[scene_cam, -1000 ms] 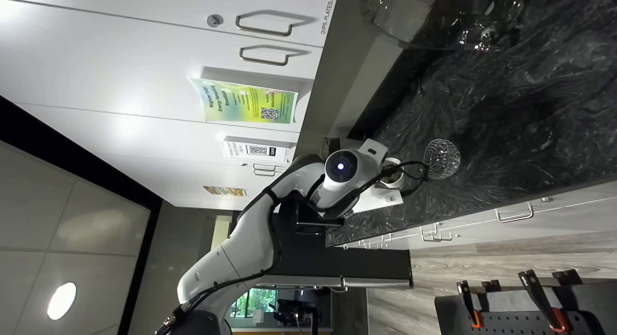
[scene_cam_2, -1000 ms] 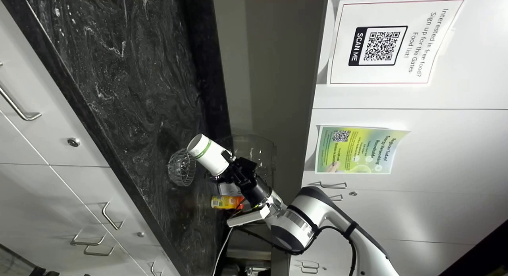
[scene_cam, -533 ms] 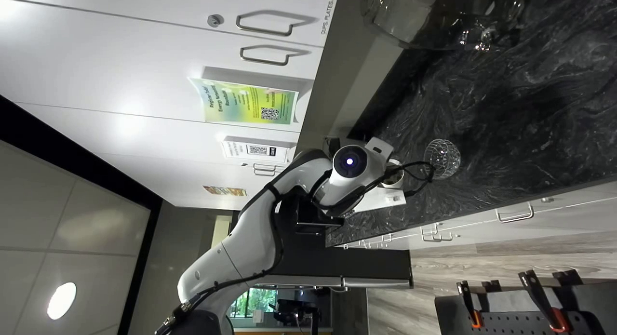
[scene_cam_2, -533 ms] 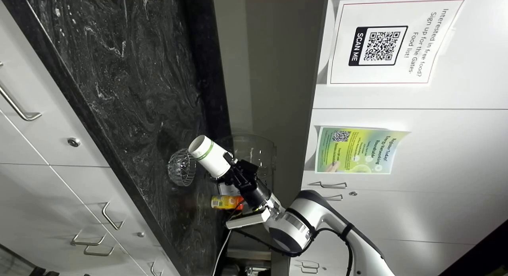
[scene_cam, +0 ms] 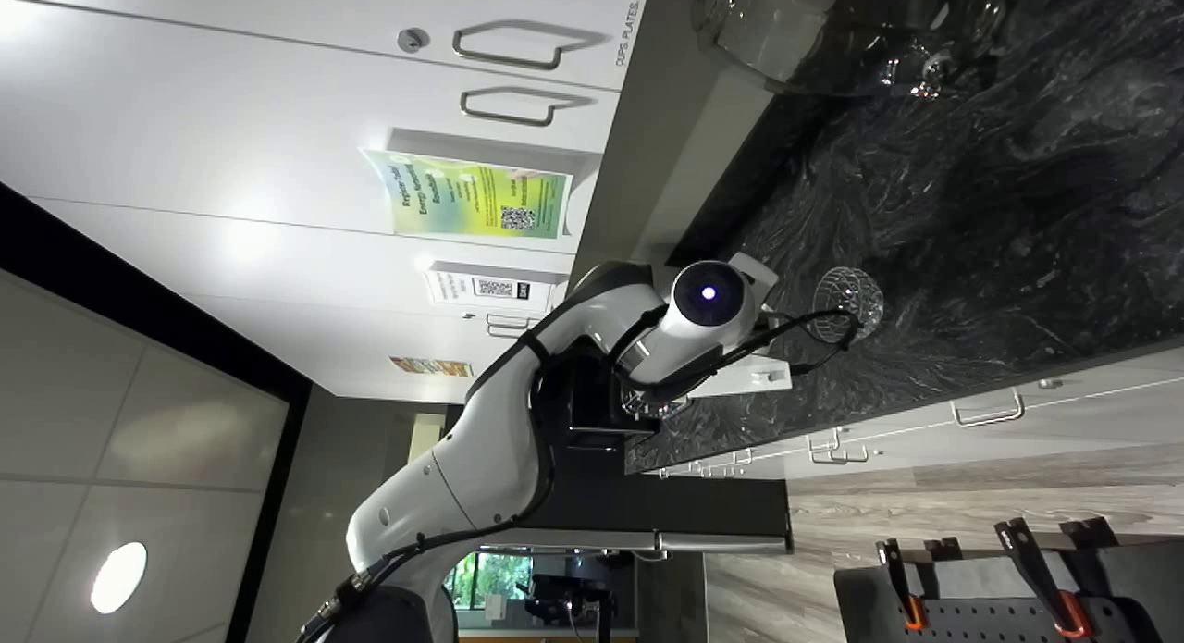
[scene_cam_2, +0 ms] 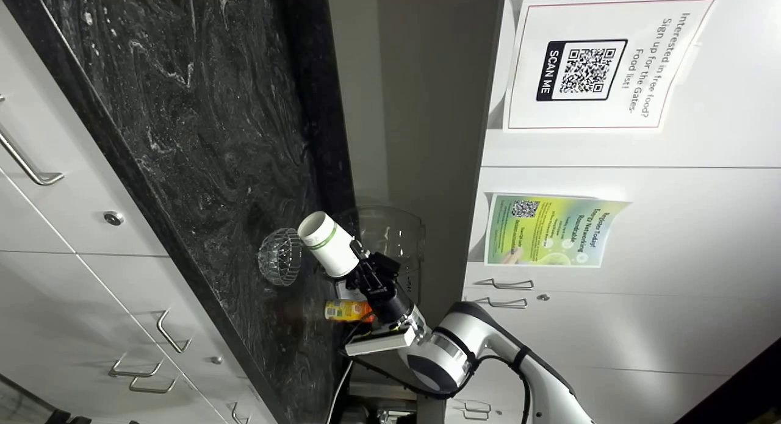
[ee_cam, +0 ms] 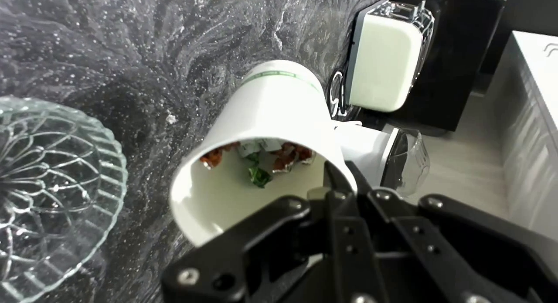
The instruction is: Pour the things in the cup into the glass bowl
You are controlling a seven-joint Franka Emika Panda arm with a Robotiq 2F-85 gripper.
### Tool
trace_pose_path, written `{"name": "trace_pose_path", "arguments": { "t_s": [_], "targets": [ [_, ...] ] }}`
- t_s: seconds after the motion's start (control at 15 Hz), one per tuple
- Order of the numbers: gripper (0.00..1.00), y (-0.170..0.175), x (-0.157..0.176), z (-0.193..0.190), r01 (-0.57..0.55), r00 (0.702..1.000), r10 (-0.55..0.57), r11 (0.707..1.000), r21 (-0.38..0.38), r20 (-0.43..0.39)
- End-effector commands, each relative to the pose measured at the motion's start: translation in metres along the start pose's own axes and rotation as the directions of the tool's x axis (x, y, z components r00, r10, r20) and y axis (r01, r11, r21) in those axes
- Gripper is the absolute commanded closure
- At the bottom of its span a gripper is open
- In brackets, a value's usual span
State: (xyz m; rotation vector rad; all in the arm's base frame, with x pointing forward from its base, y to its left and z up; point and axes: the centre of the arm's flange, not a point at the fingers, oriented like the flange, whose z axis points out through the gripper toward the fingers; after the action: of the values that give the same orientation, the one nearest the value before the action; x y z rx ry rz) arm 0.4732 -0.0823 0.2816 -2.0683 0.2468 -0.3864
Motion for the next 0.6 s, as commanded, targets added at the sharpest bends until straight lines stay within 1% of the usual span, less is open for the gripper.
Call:
{"name": "trace_pose_path", "arguments": {
  "t_s": [0.0,0.27,0.53],
  "targets": [
    [0.99,0.017,0.015,0.001,-0.049,0.999,0.051,0.995,0.087,-0.017],
    [0.99,0.034,0.022,0.01,-0.093,0.995,0.098,0.984,0.154,-0.025],
    [0.99,0.048,0.028,0.02,-0.128,0.991,0.134,0.975,0.183,-0.019]
  ]
}}
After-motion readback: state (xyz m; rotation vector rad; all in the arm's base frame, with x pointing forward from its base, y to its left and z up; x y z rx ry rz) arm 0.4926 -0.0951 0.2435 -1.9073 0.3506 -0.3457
